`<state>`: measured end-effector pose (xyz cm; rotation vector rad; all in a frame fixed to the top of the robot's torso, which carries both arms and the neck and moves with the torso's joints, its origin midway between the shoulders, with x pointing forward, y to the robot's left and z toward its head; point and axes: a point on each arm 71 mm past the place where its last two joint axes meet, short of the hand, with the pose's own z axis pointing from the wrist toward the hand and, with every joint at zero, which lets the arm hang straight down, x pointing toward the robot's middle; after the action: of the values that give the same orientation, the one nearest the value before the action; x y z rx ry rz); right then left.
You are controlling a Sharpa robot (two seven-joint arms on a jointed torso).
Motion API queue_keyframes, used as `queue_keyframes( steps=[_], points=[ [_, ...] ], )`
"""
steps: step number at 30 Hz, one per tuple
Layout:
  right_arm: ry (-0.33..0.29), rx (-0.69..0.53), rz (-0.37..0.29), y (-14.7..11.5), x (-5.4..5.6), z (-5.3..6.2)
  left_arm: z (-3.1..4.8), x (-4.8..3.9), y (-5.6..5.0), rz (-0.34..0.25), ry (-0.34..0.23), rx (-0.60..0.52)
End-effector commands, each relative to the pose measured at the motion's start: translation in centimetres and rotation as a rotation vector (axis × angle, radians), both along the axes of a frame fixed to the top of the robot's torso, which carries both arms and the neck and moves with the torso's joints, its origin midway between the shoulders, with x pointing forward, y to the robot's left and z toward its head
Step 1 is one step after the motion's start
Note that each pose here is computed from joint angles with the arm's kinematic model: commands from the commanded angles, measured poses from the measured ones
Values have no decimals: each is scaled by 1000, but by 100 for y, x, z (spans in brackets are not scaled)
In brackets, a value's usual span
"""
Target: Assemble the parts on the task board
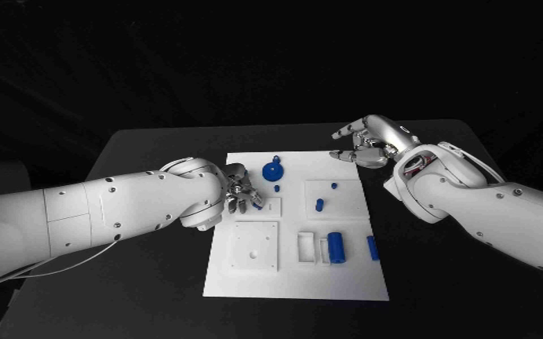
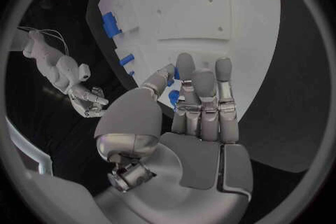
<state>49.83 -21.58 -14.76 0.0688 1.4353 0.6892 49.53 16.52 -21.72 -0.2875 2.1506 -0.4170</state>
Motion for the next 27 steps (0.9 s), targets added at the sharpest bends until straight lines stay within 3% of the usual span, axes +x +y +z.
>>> queue_keyframes(
  steps=[1, 20, 27],
  points=[
    [8, -7, 7, 3, -3, -9, -52, -25, -10, -17, 24, 25],
    [11, -9, 5, -4, -2, -18, -87, -66, -42, -68, 71, 48],
    [12, -9, 6, -2, -2, -21, -80, -63, -45, -69, 52, 54]
  ],
)
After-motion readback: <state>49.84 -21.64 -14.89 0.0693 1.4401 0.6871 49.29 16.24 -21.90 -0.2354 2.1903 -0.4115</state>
